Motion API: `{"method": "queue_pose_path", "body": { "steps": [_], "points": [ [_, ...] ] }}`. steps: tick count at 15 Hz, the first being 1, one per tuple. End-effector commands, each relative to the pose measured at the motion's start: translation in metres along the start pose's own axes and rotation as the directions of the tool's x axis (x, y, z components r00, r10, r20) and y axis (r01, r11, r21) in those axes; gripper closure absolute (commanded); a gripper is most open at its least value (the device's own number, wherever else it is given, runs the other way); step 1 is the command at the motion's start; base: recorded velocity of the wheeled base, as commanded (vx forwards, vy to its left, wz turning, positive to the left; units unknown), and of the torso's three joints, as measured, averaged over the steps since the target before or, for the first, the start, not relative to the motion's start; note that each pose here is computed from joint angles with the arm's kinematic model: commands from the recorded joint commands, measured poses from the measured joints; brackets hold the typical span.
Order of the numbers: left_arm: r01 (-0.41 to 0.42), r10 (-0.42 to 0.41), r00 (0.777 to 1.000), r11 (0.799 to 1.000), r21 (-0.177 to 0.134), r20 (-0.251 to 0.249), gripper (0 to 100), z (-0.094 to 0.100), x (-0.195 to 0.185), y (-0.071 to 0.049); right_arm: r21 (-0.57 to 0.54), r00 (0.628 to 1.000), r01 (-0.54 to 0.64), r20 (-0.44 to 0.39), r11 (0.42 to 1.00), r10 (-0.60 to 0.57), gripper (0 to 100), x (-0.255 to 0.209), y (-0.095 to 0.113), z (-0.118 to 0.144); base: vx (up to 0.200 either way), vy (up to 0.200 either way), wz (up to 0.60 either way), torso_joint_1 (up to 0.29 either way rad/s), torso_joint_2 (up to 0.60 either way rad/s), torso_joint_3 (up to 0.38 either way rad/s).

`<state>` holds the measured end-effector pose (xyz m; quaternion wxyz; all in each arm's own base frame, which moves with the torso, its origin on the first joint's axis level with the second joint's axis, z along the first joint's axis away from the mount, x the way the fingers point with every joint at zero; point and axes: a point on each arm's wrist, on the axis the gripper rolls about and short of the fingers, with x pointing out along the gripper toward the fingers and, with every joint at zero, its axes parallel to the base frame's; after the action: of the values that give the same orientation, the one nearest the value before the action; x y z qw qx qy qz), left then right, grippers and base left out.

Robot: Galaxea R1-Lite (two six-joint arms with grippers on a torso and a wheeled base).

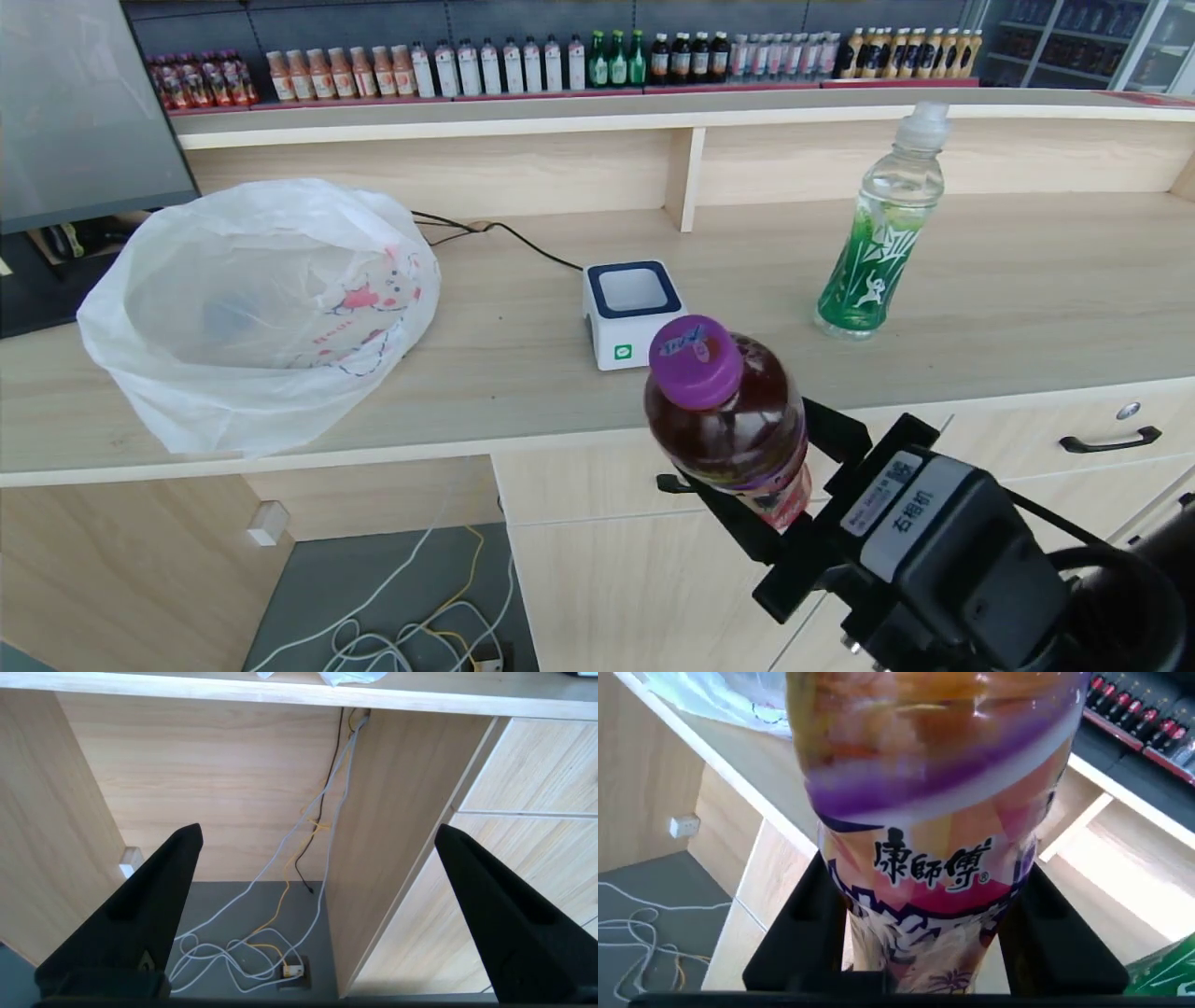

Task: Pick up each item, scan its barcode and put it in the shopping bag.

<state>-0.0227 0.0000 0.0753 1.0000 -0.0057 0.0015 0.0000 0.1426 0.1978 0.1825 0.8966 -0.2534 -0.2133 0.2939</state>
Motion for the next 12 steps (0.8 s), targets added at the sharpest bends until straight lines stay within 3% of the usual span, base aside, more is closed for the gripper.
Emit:
{"method": "queue_pose_path", "body": {
  "steps": [1, 2, 3, 4, 7, 12],
  "points": [
    [0.000, 0.000, 1.000, 1.000, -0.001, 0.000, 0, 0.000, 0.000, 0.000, 0.123, 0.997, 0.076, 0.002, 0.990, -0.076, 100, 0.012, -0.029, -0.013, 0.000, 0.000, 0.00, 0.000, 0.00, 0.000],
    [0.000, 0.000, 1.000, 1.000, -0.001, 0.000, 0, 0.000, 0.000, 0.000, 0.181, 0.995, 0.086, 0.027, 0.980, -0.093, 100, 0.018, -0.042, -0.017, 0.000, 0.000, 0.00, 0.000, 0.00, 0.000],
    [0.000, 0.000, 1.000, 1.000, -0.001, 0.000, 0, 0.000, 0.000, 0.000, 0.181, 0.995, 0.086, 0.027, 0.980, -0.093, 100, 0.018, -0.042, -0.017, 0.000, 0.000, 0.00, 0.000, 0.00, 0.000],
    [0.000, 0.000, 1.000, 1.000, -0.001, 0.000, 0, 0.000, 0.000, 0.000, 0.235, 0.992, 0.088, 0.070, 0.968, -0.107, 100, 0.026, -0.059, -0.019, 0.000, 0.000, 0.00, 0.000, 0.00, 0.000],
    [0.000, 0.000, 1.000, 1.000, -0.001, 0.000, 0, 0.000, 0.000, 0.000, 0.412, 0.980, 0.143, 0.067, 0.900, -0.187, 100, 0.030, -0.089, -0.029, 0.000, 0.000, 0.00, 0.000, 0.00, 0.000],
    [0.000, 0.000, 1.000, 1.000, -0.001, 0.000, 0, 0.000, 0.000, 0.000, 0.471, 0.975, 0.135, 0.095, 0.872, -0.202, 100, 0.029, -0.095, -0.031, 0.000, 0.000, 0.00, 0.000, 0.00, 0.000]
  ]
}}
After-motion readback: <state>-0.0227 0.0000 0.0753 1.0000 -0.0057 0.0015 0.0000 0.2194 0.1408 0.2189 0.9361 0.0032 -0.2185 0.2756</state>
